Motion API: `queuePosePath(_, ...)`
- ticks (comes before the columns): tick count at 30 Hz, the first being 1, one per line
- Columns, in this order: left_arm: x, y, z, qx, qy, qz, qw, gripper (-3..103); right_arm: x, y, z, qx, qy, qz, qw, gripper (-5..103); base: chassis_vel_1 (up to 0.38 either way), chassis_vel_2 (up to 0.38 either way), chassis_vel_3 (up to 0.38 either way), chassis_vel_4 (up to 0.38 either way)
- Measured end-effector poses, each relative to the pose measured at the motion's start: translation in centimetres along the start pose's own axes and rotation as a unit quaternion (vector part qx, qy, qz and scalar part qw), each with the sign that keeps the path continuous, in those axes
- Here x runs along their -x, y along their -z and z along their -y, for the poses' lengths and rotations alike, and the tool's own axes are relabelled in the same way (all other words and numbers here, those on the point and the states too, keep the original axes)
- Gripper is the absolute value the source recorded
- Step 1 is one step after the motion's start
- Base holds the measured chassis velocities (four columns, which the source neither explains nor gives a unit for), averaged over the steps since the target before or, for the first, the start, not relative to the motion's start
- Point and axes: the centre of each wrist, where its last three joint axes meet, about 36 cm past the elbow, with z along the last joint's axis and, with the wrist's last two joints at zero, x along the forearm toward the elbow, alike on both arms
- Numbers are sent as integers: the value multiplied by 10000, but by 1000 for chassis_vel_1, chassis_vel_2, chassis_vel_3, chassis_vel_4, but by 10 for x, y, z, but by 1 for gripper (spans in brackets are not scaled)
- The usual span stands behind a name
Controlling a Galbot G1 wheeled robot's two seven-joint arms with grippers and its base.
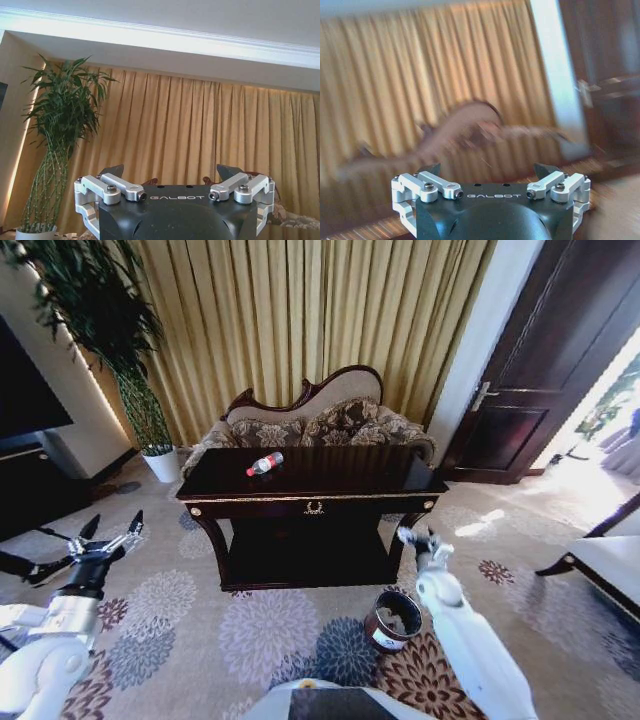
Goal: Move to the front of the table and place the trash on the table into the trash bin.
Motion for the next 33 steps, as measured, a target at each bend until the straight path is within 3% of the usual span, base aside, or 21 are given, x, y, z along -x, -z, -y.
queuePosePath(3,2,4,3,-21,-2,15,10000,100,-17,22,-32,160,482,154,9986,100,0,0,0,0)
queuePosePath(7,2,4,3,-12,0,22,10000,100,-26,24,-42,140,744,97,9971,100,0,0,0,0)
queuePosePath(13,6,5,4,-1,-34,36,10000,100,-38,42,-48,-233,1555,-307,9871,100,0,0,0,0)
queuePosePath(33,9,8,7,51,-120,28,9999,100,-36,46,-58,-158,1683,-386,9849,100,-45,46,45,-42)
